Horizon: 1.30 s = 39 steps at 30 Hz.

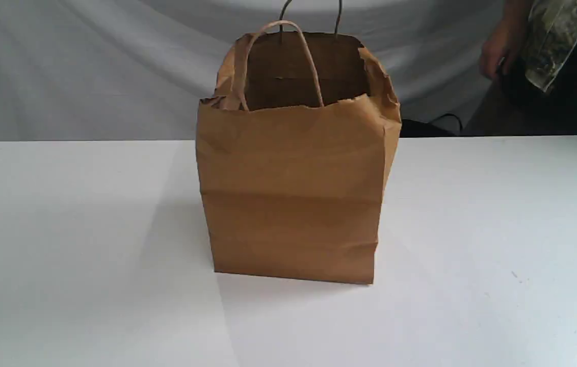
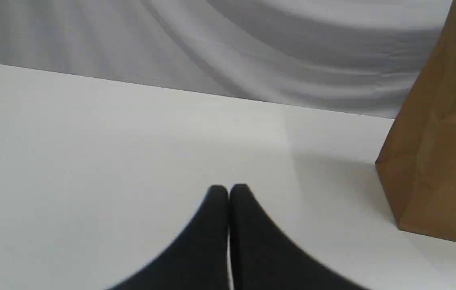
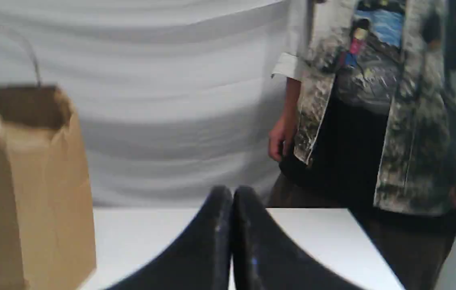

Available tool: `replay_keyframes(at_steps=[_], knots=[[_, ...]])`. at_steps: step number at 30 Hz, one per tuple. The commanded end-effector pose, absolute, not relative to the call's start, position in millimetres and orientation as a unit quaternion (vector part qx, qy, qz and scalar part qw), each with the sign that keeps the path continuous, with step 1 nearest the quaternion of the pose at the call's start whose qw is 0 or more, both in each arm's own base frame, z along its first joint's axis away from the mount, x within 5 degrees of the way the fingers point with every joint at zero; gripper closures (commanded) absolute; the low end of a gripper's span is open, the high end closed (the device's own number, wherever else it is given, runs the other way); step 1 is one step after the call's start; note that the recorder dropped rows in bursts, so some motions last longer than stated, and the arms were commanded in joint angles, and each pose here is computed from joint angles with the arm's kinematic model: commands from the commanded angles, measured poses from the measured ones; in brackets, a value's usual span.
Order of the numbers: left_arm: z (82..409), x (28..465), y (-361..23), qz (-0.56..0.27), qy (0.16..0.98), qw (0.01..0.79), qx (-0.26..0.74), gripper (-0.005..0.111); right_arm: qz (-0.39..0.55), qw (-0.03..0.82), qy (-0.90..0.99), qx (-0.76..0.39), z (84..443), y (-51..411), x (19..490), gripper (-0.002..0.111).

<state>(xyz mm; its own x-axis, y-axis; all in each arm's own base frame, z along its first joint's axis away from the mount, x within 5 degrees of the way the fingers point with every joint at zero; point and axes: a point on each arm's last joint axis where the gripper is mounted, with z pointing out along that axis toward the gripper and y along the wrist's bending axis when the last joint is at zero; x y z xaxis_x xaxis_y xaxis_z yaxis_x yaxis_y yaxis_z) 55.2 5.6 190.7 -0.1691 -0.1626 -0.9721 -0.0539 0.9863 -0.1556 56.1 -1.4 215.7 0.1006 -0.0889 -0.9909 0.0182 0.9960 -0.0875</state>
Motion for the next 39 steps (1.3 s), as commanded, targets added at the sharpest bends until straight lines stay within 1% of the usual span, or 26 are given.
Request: replay_keyframes(at_steps=[1, 5, 10, 12, 14, 17, 19, 21, 25, 27, 29, 32, 39], knots=[[189, 55, 6, -0.041, 0.763, 0.641, -0.072, 0.107, -0.133, 0.706, 0.668, -0.193, 208, 8, 56, 0.108], [189, 55, 6, -0.041, 0.763, 0.641, -0.072, 0.107, -0.102, 0.714, 0.673, -0.166, 209, 9, 56, 0.108], [189, 55, 6, -0.041, 0.763, 0.641, -0.072, 0.107, -0.021, 0.727, 0.679, -0.096, 211, 10, 56, 0.108], [189, 55, 6, -0.041, 0.763, 0.641, -0.072, 0.107, 0.008, 0.728, 0.680, -0.086, 211, 12, 55, 0.108], [189, 55, 6, -0.040, 0.763, 0.641, -0.071, 0.107, 0.015, 0.726, 0.681, -0.093, 210, 14, 55, 0.108], [189, 55, 6, -0.040, 0.763, 0.641, -0.071, 0.107, -0.021, 0.716, 0.686, -0.124, 208, 13, 55, 0.108], [189, 55, 6, -0.040, 0.763, 0.641, -0.071, 0.107, -0.024, 0.704, 0.701, -0.116, 204, 12, 56, 0.108], [189, 55, 6, -0.040, 0.763, 0.641, -0.071, 0.107, 0.010, 0.693, 0.718, -0.066, 202, 9, 56, 0.108], [189, 55, 6, -0.040, 0.763, 0.641, -0.071, 0.107, 0.119, 0.682, 0.715, 0.099, 201, 3, 56, 0.108], [189, 55, 6, -0.041, 0.763, 0.641, -0.072, 0.107, 0.145, 0.675, 0.710, 0.141, 201, 1, 56, 0.108], [189, 55, 6, -0.041, 0.763, 0.641, -0.072, 0.107, 0.128, 0.674, 0.715, 0.133, 200, 0, 56, 0.108], [189, 55, 6, -0.041, 0.763, 0.641, -0.072, 0.107, 0.076, 0.672, 0.733, 0.079, 197, 0, 56, 0.108], [189, 55, 6, -0.040, 0.763, 0.641, -0.071, 0.107, 0.070, 0.654, 0.750, 0.068, 193, 1, 56, 0.108]])
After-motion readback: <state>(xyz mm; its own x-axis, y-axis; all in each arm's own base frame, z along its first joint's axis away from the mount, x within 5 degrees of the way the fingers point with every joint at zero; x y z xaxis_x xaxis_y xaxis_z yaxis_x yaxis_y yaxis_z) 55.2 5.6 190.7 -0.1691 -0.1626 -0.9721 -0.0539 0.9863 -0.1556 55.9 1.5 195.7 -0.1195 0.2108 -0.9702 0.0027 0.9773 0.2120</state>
